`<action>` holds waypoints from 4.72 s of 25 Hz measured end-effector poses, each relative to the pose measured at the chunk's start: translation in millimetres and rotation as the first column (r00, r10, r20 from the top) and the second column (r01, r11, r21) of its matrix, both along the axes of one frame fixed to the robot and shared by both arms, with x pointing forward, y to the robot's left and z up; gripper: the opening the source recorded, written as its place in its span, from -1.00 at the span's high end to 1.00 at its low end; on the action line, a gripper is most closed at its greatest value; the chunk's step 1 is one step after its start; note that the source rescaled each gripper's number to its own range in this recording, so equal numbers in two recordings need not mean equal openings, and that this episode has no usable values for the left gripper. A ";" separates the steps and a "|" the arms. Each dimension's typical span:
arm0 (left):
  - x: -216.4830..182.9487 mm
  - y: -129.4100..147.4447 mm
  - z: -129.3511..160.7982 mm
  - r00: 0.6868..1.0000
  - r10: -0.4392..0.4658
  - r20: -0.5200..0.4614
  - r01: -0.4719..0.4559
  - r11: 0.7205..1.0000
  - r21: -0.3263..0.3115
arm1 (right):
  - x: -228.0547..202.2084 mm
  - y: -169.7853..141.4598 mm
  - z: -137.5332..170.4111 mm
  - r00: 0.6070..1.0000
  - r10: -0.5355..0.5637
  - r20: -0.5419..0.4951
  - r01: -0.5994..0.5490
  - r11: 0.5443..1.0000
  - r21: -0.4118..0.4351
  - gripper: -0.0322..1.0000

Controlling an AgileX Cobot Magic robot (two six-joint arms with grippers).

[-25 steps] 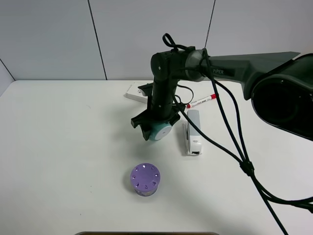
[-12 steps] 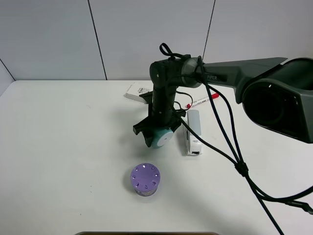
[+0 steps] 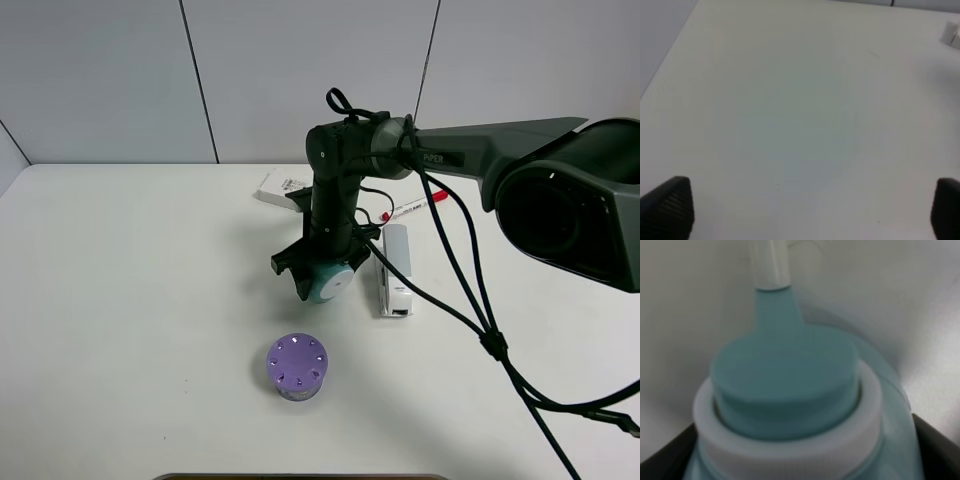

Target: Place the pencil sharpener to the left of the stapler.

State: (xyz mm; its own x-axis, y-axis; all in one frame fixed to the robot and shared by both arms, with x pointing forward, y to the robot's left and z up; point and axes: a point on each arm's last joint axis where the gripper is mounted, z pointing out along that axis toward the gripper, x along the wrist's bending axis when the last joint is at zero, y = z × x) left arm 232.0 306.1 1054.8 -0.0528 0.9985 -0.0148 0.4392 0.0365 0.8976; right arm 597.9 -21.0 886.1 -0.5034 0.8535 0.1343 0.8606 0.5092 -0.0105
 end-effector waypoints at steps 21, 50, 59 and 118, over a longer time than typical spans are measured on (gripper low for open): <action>0.0 0.0 0.0 1.000 0.000 0.000 0.000 1.000 0.000 | -0.2 0.5 4.8 1.000 -0.003 0.005 0.003 1.000 0.011 -0.38; 0.0 0.0 0.0 1.000 0.000 0.000 0.000 1.000 0.000 | -37.3 -36.2 193.7 0.952 0.020 0.306 -0.055 0.993 0.104 -0.38; 0.0 0.0 0.0 1.000 0.000 0.000 0.000 1.000 0.000 | -85.0 -71.8 289.7 0.871 -0.060 0.487 -0.068 0.968 0.241 -0.38; 0.0 0.0 0.0 1.000 0.000 0.000 0.000 1.000 0.000 | -361.6 -290.1 168.7 0.319 -0.501 0.804 0.407 0.839 0.361 -0.38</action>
